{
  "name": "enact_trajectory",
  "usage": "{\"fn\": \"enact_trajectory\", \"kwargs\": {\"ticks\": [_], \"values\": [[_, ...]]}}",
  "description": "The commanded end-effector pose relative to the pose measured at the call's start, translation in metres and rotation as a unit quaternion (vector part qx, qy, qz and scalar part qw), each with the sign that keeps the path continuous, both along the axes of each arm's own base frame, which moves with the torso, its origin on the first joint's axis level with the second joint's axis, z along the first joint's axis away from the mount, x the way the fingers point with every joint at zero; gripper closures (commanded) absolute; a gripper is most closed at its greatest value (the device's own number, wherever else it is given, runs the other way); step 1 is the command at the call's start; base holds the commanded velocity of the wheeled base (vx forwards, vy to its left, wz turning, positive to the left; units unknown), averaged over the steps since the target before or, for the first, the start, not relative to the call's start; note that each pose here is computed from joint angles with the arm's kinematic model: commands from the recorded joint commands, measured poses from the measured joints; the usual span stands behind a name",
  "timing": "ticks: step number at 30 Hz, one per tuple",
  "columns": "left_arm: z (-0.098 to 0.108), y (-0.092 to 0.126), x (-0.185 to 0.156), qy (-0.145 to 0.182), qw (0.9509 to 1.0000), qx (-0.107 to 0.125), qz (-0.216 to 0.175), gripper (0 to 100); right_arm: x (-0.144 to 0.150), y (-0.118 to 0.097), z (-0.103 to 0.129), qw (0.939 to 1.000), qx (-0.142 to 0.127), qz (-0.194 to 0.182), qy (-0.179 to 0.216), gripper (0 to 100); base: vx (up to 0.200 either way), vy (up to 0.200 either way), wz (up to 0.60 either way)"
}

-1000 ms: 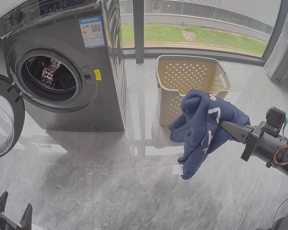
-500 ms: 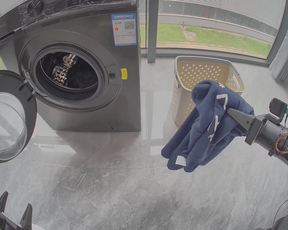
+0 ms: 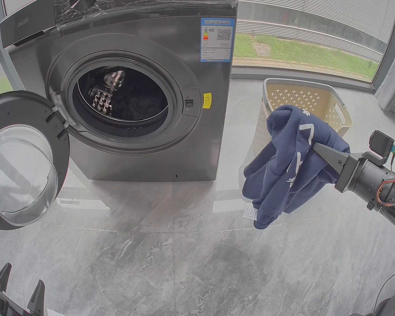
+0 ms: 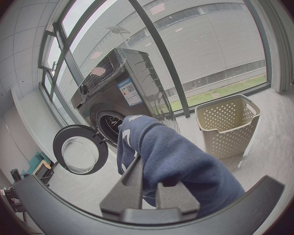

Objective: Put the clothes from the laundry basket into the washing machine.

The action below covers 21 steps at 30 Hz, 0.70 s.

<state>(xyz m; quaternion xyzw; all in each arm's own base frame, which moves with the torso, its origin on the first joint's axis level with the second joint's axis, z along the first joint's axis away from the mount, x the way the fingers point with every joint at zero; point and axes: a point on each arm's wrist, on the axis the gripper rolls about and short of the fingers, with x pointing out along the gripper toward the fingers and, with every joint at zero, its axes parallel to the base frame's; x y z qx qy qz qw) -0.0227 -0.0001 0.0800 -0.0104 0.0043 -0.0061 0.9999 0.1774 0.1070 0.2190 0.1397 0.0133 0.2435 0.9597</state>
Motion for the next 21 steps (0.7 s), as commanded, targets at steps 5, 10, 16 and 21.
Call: {"fn": "enact_trajectory", "kwargs": {"ticks": [5, 10, 16, 21], "values": [[-0.0038, 0.0, 0.0, 0.0, 1.0, -0.001, 0.001, 0, 0.0021, 0.0005, 0.0056, 0.9999, 0.006, -0.002, -0.008, 100, -0.16, 0.0, 0.0], [-0.0038, 0.0, 0.0, 0.0, 1.0, -0.001, 0.001, 0, 0.0018, 0.0003, 0.0043, 1.0, 0.005, -0.002, -0.006, 100, -0.2, 0.0, 0.0], [-0.0038, 0.0, 0.0, 0.0, 1.0, -0.001, 0.001, 0, 0.0019, 0.0004, 0.0031, 1.0, 0.004, -0.002, -0.004, 100, 0.0, 0.0, 0.0], [-0.0038, 0.0, 0.0, 0.0, 1.0, -0.001, 0.001, 0, 0.0018, 0.0007, 0.0031, 1.0, 0.004, -0.001, -0.004, 100, 0.0, 0.2, 0.0]]}}
